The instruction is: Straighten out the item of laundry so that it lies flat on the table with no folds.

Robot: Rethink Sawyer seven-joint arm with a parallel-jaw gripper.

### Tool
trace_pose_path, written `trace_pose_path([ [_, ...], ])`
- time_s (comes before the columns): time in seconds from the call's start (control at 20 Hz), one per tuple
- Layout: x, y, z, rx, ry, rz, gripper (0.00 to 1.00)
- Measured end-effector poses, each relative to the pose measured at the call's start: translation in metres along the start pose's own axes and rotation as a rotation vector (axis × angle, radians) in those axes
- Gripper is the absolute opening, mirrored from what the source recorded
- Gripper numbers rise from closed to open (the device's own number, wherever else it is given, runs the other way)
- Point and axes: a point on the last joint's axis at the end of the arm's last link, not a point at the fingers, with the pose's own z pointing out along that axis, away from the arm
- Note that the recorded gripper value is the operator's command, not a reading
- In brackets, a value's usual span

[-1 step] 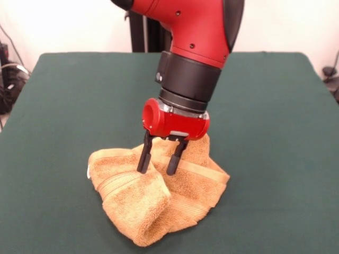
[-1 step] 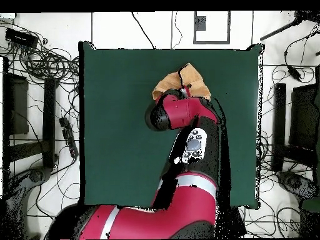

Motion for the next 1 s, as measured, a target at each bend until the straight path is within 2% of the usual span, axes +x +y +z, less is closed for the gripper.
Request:
trace_pose_path([
  [0.45, -0.004, 0.001, 0.002, 0.037, 0.0, -0.045, 1.0],
  [1.0, 0.005, 0.011, 0.023, 0.066, 0.021, -0.105, 1.0],
])
